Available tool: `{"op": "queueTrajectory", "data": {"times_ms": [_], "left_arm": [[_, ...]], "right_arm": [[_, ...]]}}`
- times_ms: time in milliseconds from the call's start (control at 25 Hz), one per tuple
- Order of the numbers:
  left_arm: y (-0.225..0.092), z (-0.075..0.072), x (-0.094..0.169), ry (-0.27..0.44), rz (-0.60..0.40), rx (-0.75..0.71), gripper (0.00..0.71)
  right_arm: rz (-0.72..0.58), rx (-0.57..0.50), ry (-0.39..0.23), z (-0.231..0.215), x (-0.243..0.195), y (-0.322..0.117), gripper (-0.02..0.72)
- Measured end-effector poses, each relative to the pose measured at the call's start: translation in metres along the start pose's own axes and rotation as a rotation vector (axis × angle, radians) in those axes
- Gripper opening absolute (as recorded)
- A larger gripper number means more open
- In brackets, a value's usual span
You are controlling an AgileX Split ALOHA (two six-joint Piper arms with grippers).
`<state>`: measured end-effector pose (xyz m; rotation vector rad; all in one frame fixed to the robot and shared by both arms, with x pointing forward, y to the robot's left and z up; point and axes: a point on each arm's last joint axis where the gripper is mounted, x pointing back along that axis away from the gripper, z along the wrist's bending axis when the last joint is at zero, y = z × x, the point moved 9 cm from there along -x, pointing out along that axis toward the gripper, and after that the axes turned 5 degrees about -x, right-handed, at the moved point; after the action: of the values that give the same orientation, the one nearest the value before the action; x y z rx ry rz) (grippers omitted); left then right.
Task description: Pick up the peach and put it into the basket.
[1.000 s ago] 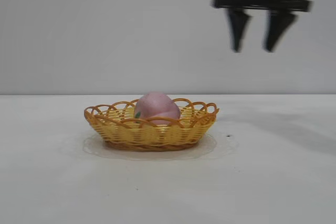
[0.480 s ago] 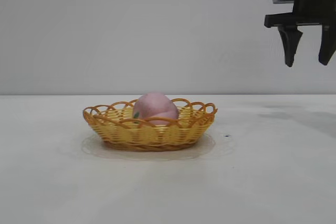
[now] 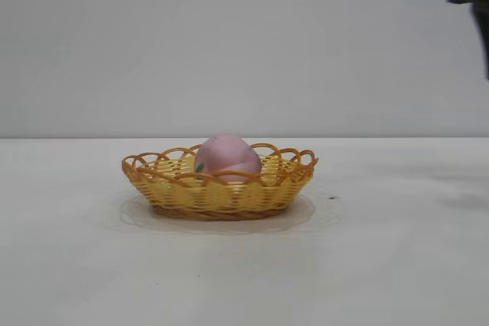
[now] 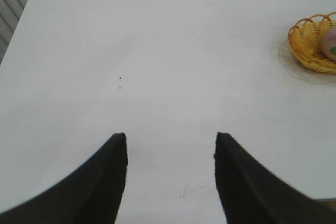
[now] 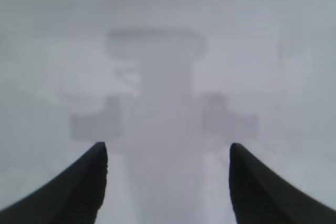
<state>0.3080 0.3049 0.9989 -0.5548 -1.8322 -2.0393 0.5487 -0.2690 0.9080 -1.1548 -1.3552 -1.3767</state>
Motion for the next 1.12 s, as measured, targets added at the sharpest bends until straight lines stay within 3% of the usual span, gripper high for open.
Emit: {"op": "queueTrajectory", "data": {"times_ms": [200, 400, 720, 1120], "left_arm": [[0.000, 0.000, 0.000, 0.000, 0.000, 0.000, 0.386], [0.000, 0.000, 0.000, 0.000, 0.000, 0.000, 0.386], [0.000, 0.000, 0.000, 0.000, 0.000, 0.000, 0.386], [0.000, 0.000, 0.000, 0.000, 0.000, 0.000, 0.386]], "right_arm": [[0.076, -0.016, -0.008, -0.012, 0.011, -0.073, 0.424], [0.063, -0.027, -0.003, -0.021, 0.030, -0.128, 0.424], [-0.156, -0.049, 0.048, -0.029, 0.061, -0.176, 0.424], [-0.573, -0.004, 0.114, -0.033, 0.111, -0.198, 0.424]]}}
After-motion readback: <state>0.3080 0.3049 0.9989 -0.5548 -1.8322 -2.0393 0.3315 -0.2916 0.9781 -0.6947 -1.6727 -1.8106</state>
